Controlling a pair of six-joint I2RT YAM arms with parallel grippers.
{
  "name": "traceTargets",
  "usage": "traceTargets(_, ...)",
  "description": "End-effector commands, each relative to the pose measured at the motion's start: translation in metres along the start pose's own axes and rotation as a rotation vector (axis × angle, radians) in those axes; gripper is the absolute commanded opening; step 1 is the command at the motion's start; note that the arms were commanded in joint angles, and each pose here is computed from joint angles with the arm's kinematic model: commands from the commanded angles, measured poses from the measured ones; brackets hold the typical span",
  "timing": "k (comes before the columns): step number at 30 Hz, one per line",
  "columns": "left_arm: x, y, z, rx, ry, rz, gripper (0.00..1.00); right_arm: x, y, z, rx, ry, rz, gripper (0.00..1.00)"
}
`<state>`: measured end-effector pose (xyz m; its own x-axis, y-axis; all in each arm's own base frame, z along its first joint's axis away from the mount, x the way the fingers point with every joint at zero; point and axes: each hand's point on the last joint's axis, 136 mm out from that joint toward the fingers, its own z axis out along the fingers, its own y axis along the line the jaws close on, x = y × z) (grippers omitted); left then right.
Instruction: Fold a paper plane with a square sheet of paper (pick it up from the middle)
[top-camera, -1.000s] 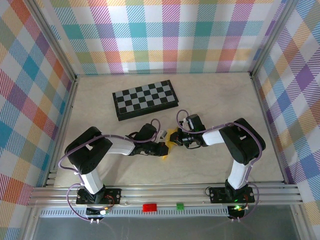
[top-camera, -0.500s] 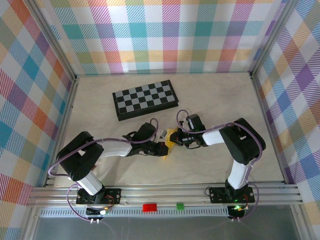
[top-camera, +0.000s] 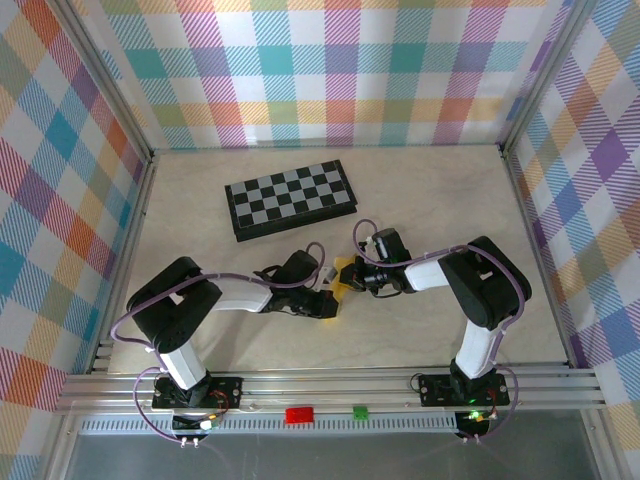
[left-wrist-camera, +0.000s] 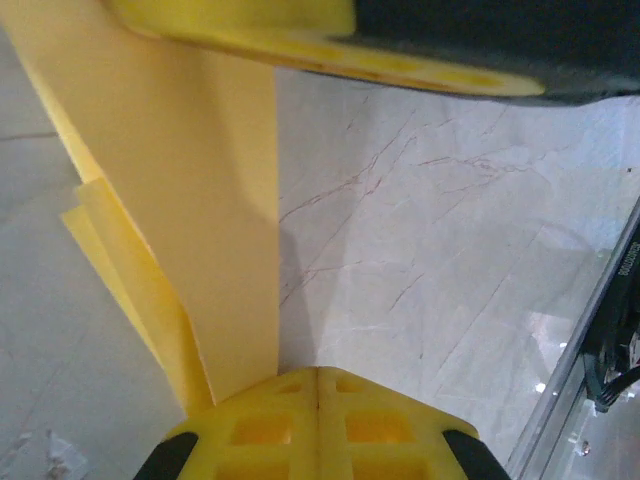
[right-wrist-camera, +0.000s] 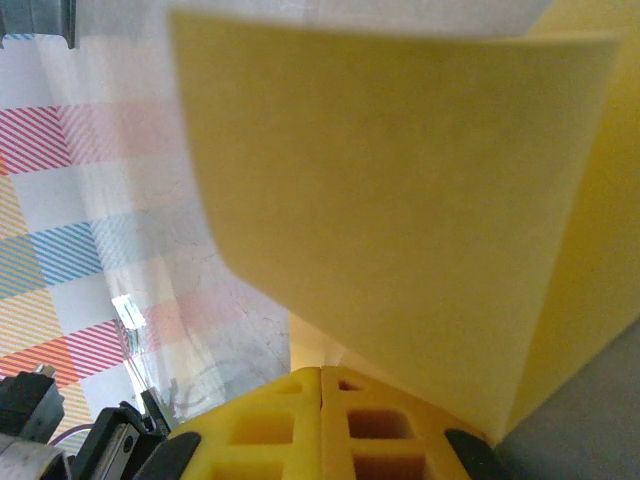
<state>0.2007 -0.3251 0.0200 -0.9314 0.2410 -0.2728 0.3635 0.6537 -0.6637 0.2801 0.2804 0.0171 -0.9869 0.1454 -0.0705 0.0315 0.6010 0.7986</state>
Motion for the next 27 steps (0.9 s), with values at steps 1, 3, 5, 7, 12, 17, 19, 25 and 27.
traceTargets(1,0.024,0.012,-0.002,-0.02,0.038,-0.048,0.01,0.015,-0.053,-0.001,0.192,0.009,0.105,0.04)
traceTargets(3,0.031,0.014,-0.005,-0.015,0.034,-0.068,0.01,0.015,-0.054,-0.001,0.194,0.01,0.106,0.04)
traceTargets(5,0.038,0.019,-0.007,-0.026,0.04,-0.081,0.01,0.015,-0.053,-0.001,0.192,0.009,0.104,0.04)
traceTargets(7,0.046,0.023,-0.01,-0.032,0.049,-0.089,0.01,0.015,-0.053,-0.001,0.19,0.01,0.105,0.04)
traceTargets(12,0.065,0.024,-0.015,-0.013,0.081,-0.101,0.01,0.017,-0.055,-0.001,0.195,0.012,0.106,0.04)
traceTargets(17,0.082,0.039,-0.029,-0.094,0.099,-0.095,0.01,0.016,-0.054,-0.001,0.194,0.011,0.106,0.04)
traceTargets(19,0.079,0.039,-0.037,-0.114,0.07,-0.077,0.0,0.015,-0.053,-0.001,0.191,0.009,0.105,0.04)
traceTargets(25,0.031,0.002,-0.05,-0.045,-0.068,-0.003,0.01,0.013,-0.049,0.001,0.173,0.005,0.109,0.04)
traceTargets(27,0.013,-0.007,-0.048,-0.029,-0.104,0.01,0.01,0.013,-0.049,0.001,0.173,0.005,0.109,0.04)
